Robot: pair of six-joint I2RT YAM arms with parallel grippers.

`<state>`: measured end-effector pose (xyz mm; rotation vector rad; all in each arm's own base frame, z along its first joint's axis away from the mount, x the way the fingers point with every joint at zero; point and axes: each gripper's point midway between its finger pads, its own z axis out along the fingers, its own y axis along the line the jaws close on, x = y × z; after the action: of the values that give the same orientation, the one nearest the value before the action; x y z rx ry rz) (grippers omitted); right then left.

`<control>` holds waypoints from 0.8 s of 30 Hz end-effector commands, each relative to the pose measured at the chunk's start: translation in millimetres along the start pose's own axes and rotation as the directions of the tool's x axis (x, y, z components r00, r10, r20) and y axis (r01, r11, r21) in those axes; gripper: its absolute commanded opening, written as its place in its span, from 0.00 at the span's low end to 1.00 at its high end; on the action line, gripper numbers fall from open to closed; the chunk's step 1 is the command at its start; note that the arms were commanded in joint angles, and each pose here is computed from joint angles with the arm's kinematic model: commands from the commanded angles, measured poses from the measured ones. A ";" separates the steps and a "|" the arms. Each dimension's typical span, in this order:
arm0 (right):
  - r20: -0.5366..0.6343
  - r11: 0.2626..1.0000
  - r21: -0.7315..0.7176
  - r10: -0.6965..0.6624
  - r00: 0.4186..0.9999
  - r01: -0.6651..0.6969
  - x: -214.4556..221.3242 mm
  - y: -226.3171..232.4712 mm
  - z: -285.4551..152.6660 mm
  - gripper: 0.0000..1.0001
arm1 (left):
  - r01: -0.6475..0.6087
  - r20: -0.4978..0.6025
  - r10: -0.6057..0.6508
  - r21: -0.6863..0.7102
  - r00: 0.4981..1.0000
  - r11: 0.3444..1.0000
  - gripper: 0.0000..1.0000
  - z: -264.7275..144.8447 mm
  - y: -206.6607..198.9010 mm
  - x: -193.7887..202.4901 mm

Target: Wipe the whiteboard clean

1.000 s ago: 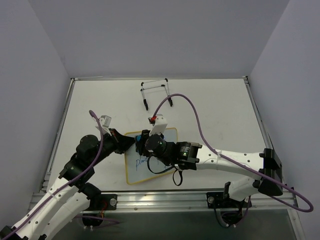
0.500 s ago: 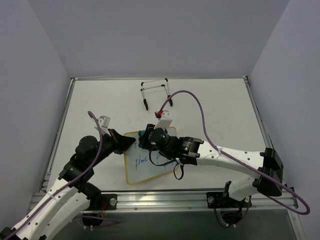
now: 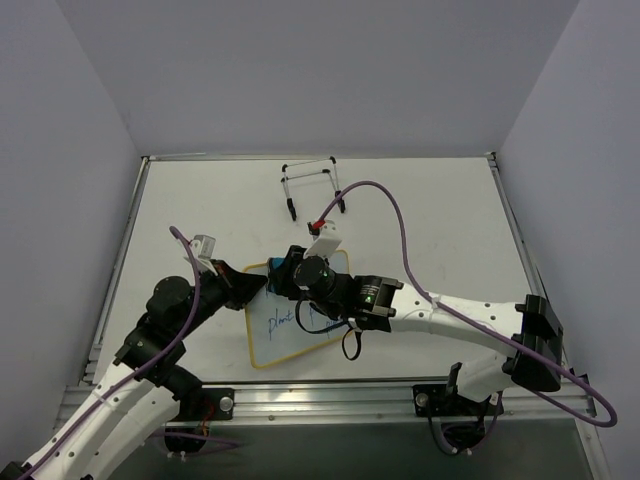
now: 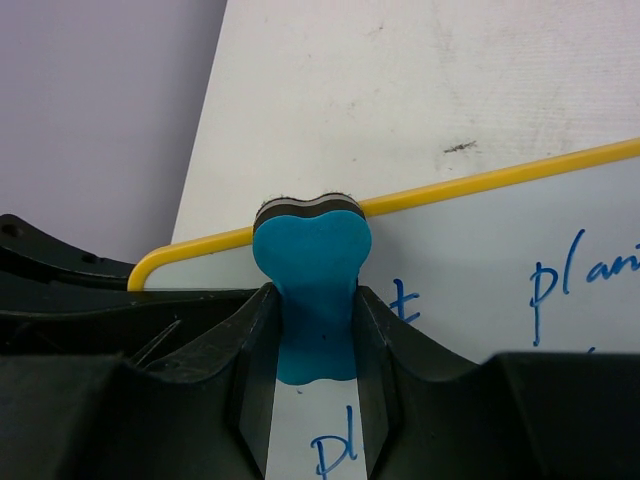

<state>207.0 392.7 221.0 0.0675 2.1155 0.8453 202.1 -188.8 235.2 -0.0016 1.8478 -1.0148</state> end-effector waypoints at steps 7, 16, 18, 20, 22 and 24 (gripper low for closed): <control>0.019 0.989 -0.095 0.117 0.993 -0.115 -6.6 32.4 0.3 0.00 | -0.097 -0.009 0.098 0.107 0.995 0.990 0.02 -3.6 -17.1 3.6; 0.047 0.989 0.087 0.117 0.992 -0.121 -7.9 -60.9 5.6 0.00 | -0.103 -0.001 0.104 0.130 0.995 0.986 0.02 -7.0 -22.6 2.9; 0.053 0.988 0.113 0.103 0.993 -0.108 -6.9 -70.5 2.1 0.00 | -0.105 0.002 0.106 0.134 0.994 0.985 0.02 -7.9 -23.5 2.4; 0.039 0.985 0.147 0.089 0.995 -0.094 -0.1 -85.1 1.8 0.00 | -0.107 0.005 0.108 0.145 0.994 0.984 0.02 -8.3 -26.3 1.9; 0.028 0.984 0.162 0.074 0.997 -0.078 4.9 -93.1 1.7 0.00 | -0.110 0.010 0.109 0.146 0.994 0.983 0.02 -8.5 -27.2 0.3; 0.013 0.986 0.161 0.046 0.999 -0.048 8.2 -92.1 4.1 0.00 | -0.108 0.010 0.108 0.146 0.994 0.983 0.02 -7.8 -27.0 0.5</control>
<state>225.8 339.7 181.6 0.2341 2.1386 0.8102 198.1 -189.0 238.4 0.0330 1.8143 -1.0173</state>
